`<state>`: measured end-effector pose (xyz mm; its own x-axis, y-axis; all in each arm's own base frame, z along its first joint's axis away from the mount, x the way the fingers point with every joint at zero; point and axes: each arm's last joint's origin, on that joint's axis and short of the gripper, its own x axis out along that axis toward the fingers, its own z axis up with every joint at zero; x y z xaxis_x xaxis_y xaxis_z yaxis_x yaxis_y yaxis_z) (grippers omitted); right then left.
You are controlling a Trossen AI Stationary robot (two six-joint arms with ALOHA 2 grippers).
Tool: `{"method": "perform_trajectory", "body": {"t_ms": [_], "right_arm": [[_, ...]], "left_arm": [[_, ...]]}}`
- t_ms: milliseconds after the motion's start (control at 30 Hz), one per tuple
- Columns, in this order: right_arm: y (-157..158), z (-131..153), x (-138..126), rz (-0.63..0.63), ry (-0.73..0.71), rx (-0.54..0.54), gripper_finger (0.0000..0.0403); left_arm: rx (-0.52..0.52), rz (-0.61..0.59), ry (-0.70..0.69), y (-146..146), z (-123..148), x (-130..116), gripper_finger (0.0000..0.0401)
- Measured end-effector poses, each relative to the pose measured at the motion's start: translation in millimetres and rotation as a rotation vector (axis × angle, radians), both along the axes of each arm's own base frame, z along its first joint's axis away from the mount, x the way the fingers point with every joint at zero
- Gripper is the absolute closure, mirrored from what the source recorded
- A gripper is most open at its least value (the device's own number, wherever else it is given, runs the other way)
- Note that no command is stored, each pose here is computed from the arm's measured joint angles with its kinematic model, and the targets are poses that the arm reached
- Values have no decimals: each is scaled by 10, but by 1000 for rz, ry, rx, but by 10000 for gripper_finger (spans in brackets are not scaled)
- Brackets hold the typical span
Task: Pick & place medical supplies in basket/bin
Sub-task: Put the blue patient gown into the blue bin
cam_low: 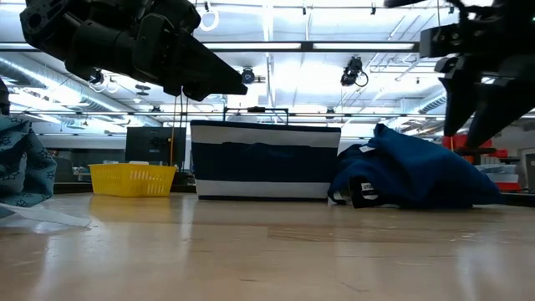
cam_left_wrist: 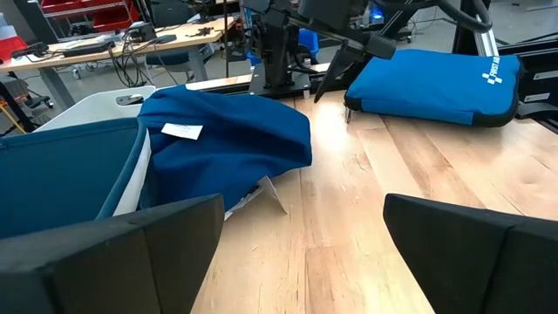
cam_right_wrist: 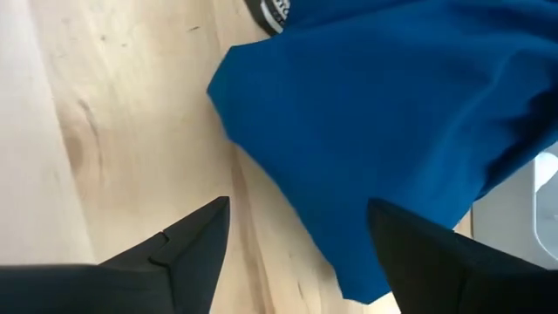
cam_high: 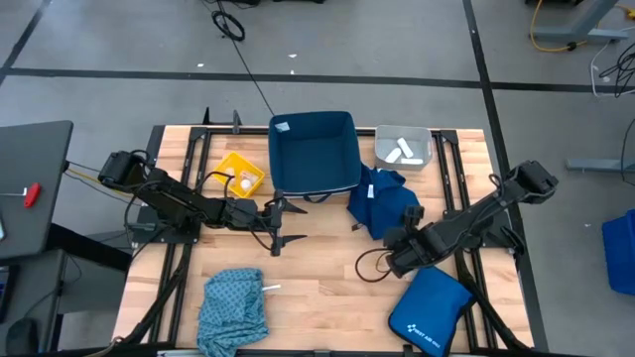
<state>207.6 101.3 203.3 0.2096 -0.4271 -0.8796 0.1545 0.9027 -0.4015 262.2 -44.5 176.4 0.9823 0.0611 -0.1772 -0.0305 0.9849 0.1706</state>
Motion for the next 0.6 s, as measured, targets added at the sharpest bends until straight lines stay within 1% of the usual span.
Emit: {"method": "perform_trajectory", "body": {"t_ms": [167, 300, 400, 600], "right_arm": [[-87, -1, 62, -8, 0, 1, 97], [-137, -63, 131, 4, 28, -18, 94], [-171, -170, 204, 16, 77, -41, 94], [-280, -448, 343, 1, 185, -143, 93]], "left_arm": [[0, 0, 0, 0, 0, 0, 82], [3, -1, 1, 0, 0, 0, 82], [6, -1, 2, 0, -1, 0, 82], [10, -1, 8, 0, -7, -1, 82]]}}
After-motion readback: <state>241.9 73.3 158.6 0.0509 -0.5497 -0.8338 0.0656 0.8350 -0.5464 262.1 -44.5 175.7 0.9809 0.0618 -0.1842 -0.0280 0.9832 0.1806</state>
